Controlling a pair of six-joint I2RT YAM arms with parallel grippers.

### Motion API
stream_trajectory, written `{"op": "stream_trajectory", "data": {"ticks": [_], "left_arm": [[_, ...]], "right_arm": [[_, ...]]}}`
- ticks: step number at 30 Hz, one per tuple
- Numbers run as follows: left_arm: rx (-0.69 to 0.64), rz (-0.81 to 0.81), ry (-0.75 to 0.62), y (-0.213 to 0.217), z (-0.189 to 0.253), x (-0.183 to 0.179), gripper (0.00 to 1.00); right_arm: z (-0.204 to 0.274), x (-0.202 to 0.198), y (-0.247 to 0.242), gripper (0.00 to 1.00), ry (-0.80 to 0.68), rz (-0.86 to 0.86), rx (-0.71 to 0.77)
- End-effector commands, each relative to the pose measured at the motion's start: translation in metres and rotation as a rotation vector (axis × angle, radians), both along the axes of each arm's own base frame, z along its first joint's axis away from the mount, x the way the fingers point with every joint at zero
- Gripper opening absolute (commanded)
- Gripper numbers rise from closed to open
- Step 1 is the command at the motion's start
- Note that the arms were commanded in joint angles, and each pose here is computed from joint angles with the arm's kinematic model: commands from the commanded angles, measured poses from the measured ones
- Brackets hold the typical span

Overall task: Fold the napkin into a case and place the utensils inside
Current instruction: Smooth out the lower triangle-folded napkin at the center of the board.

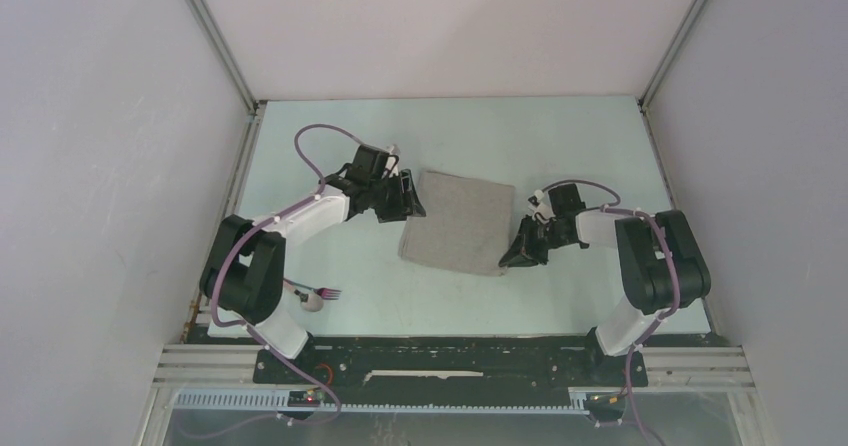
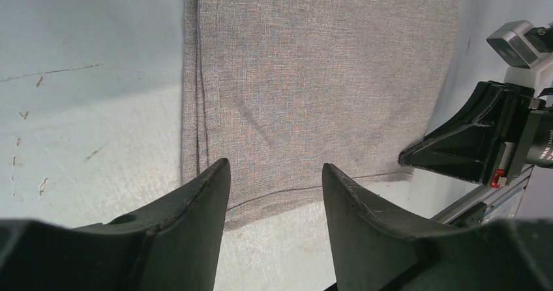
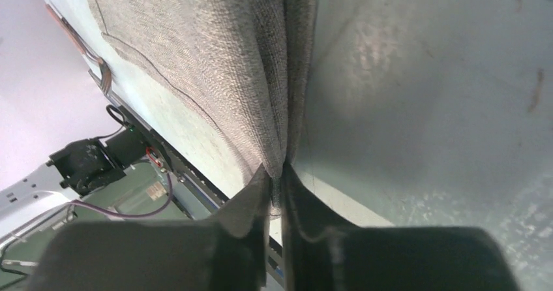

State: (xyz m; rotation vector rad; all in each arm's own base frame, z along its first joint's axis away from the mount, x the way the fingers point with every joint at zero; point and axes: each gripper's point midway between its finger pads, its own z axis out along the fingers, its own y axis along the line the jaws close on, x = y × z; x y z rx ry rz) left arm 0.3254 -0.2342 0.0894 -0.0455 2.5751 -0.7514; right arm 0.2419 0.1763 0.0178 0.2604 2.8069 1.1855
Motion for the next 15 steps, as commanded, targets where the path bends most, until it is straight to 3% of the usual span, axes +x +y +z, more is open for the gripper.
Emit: {"op": "stream_trajectory", "data": {"ticks": [1,3,7,11,15], "left_arm": [[-0.011,0.005,-0.046,0.000,0.009,0.006,0.60],[-0.027,-0.001,-0.047,-0.002,0.012,0.005,0.59],[-0.060,-0.005,-0.048,-0.005,0.020,0.001,0.59],[-0.108,-0.003,-0.047,-0.007,0.026,-0.008,0.58],[-0.151,0.011,-0.056,-0.006,0.033,-0.018,0.58]], "right_arm": [[0.008,0.007,-0.012,0.06,0.006,-0.038,-0.050],[0.011,0.007,-0.021,0.00,0.021,-0.069,-0.073],[0.009,0.006,-0.046,0.00,0.072,-0.123,-0.178],[0.004,0.010,-0.081,0.00,0.125,-0.124,-0.356],[0.011,0.034,-0.121,0.03,0.065,-0.147,-0.574]]}}
